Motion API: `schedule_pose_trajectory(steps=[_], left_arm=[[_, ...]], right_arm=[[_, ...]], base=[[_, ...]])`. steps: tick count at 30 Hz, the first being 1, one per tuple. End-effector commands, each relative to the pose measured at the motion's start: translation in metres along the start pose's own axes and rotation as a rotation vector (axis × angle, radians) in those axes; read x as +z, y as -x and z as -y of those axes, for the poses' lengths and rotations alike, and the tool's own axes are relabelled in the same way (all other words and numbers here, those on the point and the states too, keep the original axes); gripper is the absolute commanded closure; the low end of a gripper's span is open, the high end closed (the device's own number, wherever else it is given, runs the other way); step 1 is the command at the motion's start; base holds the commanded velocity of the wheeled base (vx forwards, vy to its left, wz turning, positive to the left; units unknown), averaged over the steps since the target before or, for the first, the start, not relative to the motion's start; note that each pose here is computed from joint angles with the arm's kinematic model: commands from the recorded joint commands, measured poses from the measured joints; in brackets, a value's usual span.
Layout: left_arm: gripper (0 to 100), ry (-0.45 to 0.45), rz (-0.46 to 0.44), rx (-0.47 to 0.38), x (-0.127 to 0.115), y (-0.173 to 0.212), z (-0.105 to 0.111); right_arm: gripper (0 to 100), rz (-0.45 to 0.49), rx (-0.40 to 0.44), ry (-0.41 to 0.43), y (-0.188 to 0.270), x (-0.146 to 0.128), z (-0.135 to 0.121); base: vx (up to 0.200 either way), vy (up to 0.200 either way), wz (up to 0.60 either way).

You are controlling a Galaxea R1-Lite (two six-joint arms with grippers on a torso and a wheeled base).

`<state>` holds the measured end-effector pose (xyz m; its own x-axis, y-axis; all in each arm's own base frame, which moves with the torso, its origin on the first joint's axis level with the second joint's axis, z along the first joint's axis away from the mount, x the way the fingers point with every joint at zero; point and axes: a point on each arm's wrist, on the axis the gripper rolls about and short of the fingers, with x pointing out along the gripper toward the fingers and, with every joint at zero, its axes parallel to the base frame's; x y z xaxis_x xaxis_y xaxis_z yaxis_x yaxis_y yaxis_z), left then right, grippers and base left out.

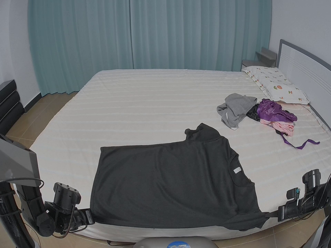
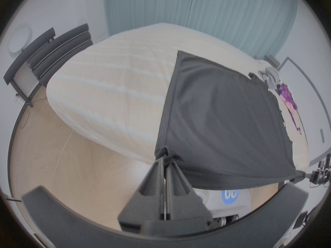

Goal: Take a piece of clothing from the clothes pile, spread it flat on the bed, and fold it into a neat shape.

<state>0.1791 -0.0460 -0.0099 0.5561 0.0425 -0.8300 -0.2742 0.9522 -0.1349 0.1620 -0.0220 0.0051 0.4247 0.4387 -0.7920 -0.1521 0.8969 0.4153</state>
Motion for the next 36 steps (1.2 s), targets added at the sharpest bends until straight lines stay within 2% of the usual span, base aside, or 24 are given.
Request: schedule_pose_trajectory(steps=[1, 5, 10, 14, 21, 26, 30, 36], left_arm=[[100, 0.056, 0.102, 0.007, 0.017, 0.0, -0.001], [100, 0.075, 0.165, -0.014, 0.027, 0.01, -0.002], [100, 0.045, 0.155, -0.005, 0.026, 0.015, -0.003], [100, 0.036, 0.146, -0.003, 0.024, 0.018, -0.004], [100, 0.043, 0.197, -0.033, 0.029, 0.029, -0.002], [100, 0.012, 0.165, -0.017, 0.024, 0.028, -0.004], [100, -0.014, 0.145, -0.005, 0.024, 0.021, -0.002], [100, -0.009, 0.174, -0.019, 0.035, 0.016, 0.004]], right_arm=[[100, 0.094, -0.001, -0.019, 0.006, 0.019, -0.003], [100, 0.131, 0.013, -0.048, 0.007, 0.03, -0.009], [100, 0.175, 0.011, -0.031, 0.011, 0.037, -0.011], [100, 0.207, 0.017, -0.064, 0.016, 0.041, -0.014], [100, 0.177, 0.015, -0.068, 0.015, 0.032, -0.016], [100, 0.15, 0.012, -0.051, 0.013, 0.026, -0.016], [100, 0.162, 0.018, -0.048, 0.012, 0.03, -0.015], [100, 0.164, 0.016, -0.046, 0.009, 0.037, -0.013]], base=[[0.0, 0.0, 0.0], [0.0, 0.0, 0.0], [0.0, 0.0, 0.0], [0.0, 0.0, 0.0], [0.0, 0.0, 0.0], [0.0, 0.0, 0.0], [0.0, 0.0, 0.0], [0.0, 0.0, 0.0]])
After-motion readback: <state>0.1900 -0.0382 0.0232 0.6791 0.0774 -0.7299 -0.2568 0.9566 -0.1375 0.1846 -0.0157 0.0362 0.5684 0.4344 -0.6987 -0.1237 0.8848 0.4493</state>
